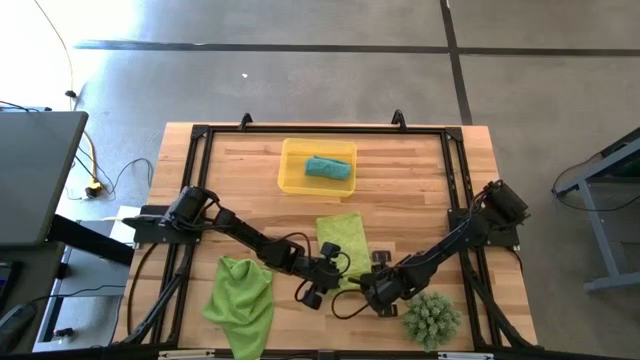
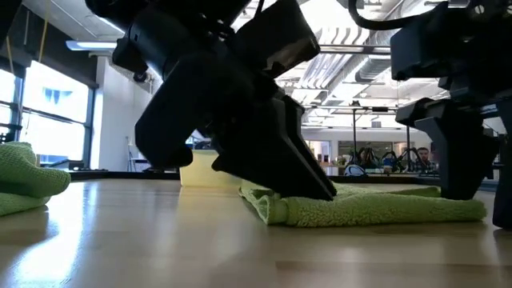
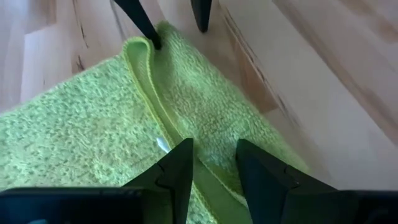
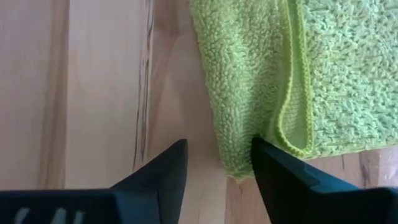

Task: Roll microfiber towels into tight, uniform cylinder then place into a basket
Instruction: Roll the light green microfiber towel

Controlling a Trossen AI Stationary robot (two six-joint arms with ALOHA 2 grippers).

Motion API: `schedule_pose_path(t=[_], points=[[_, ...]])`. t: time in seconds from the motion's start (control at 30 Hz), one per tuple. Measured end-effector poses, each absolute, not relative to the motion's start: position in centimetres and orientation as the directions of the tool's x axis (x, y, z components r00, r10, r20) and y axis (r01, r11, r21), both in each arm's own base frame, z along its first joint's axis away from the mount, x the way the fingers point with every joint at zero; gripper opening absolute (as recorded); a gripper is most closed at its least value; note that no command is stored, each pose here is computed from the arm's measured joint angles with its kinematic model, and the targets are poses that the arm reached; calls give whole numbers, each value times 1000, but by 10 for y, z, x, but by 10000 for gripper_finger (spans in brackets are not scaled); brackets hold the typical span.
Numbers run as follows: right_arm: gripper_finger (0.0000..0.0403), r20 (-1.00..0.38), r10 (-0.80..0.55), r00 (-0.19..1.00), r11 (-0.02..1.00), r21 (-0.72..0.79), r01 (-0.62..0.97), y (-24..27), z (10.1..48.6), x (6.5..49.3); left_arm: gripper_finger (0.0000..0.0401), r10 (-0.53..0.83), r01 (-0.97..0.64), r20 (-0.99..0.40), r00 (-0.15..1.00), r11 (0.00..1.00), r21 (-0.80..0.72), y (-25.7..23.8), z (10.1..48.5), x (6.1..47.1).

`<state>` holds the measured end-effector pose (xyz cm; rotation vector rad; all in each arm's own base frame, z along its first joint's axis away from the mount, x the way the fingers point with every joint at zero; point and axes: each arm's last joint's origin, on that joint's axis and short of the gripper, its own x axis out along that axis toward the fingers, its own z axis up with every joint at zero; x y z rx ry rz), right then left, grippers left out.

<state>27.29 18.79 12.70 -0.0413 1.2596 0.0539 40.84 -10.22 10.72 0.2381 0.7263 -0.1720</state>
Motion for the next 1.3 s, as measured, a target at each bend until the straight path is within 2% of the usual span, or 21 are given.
schedule_pose_path(t=[0.27, 0.43, 0.6, 0.73, 0.83, 1.0, 1.13, 1.3], points=[[96, -955, 16, 296, 1000, 13, -11, 188, 126, 272, 115, -18, 207, -662, 750, 956, 209, -115, 131, 411], [45, -955, -3, 296, 1000, 5, 27, 186, 125, 272, 115, 60, 189, -706, 706, 945, 269, -121, 152, 401], [8, -954, -9, 298, 999, 2, 38, 186, 124, 272, 115, 86, 168, -751, 655, 952, 256, -125, 168, 387], [4, -957, 33, 288, 996, 56, 72, 183, 127, 275, 115, 47, 217, -828, 559, 955, 201, -124, 170, 374], [2, -953, 88, 290, 989, 119, 93, 179, 134, 278, 115, -61, 281, -848, 527, 954, 105, -127, 169, 373], [1, -944, 154, 290, 975, 193, 111, 170, 145, 281, 115, -116, 330, -804, 583, 938, 104, -130, 168, 378], [0, -943, 162, 290, 966, 212, 149, 163, 147, 284, 115, -144, 329, -745, 652, 938, 107, -128, 163, 381], [0, -941, 161, 296, 963, 215, 160, 160, 147, 287, 122, -185, 325, -710, 679, 944, 65, -122, 156, 382]])
